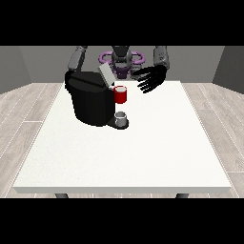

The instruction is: Insert the coffee pod into the coffee machine and close the lid

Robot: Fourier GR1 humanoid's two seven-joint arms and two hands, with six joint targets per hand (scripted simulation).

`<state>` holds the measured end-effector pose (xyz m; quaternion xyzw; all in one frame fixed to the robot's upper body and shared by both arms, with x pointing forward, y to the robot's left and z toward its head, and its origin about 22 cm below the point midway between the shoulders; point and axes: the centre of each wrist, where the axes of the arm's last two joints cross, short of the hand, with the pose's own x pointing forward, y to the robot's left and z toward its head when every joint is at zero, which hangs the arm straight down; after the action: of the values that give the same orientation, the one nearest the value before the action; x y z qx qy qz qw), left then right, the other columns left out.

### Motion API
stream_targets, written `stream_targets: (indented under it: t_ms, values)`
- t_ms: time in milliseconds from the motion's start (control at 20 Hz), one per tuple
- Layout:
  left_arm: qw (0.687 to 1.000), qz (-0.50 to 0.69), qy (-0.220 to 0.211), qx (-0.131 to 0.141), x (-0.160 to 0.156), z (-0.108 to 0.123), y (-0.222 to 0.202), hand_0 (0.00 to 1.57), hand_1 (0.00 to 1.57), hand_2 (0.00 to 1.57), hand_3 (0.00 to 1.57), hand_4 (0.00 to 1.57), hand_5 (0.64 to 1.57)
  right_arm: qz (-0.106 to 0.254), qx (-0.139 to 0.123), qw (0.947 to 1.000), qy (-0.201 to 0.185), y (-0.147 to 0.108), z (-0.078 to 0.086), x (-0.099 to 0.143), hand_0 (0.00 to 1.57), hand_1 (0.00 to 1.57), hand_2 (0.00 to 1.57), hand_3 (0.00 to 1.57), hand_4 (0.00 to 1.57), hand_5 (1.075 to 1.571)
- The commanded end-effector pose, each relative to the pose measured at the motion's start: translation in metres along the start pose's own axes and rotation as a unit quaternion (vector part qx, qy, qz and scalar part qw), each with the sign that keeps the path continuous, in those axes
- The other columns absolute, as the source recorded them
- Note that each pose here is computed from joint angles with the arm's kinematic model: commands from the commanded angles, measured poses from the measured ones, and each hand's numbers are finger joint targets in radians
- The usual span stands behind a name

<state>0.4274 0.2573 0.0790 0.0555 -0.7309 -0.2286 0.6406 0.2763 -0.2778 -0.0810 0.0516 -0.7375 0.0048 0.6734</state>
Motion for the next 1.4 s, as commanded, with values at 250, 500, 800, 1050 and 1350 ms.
stream_targets:
  t_ms: [250,500,800,1050,1350]
  values:
    - [0.982,0.169,0.081,-0.020,-0.127,0.108,-0.073,0.00,0.00,0.00,0.00,0.27,1.571,0.027,0.043,0.9972,0.055,0.047,0.037,-0.012,0.00,0.00,0.00,0.00,0.00,1.571]
    - [0.965,0.193,0.175,-0.006,-0.172,0.181,-0.055,0.00,0.00,0.00,0.00,0.34,1.571,0.035,0.079,0.9951,0.049,0.072,0.036,0.012,0.00,0.00,0.00,0.00,0.28,1.571]
    - [0.959,0.216,0.185,0.016,-0.180,0.204,-0.072,0.00,0.00,0.00,0.00,0.32,1.571,0.052,0.081,0.9951,-0.020,0.103,0.019,0.061,0.00,0.00,0.00,0.00,0.19,1.571]
    - [0.966,0.222,0.134,-0.010,-0.173,0.215,-0.089,0.00,0.00,0.00,0.00,0.28,1.571,0.100,0.047,0.9928,-0.047,0.110,0.020,0.077,0.00,0.00,0.00,0.00,0.44,1.571]
    - [0.977,0.207,0.045,-0.012,-0.144,0.183,-0.074,0.00,0.00,0.00,0.00,0.13,1.571,0.109,0.025,0.9904,-0.081,0.113,-0.010,0.092,0.00,0.00,0.00,0.00,0.29,1.571]
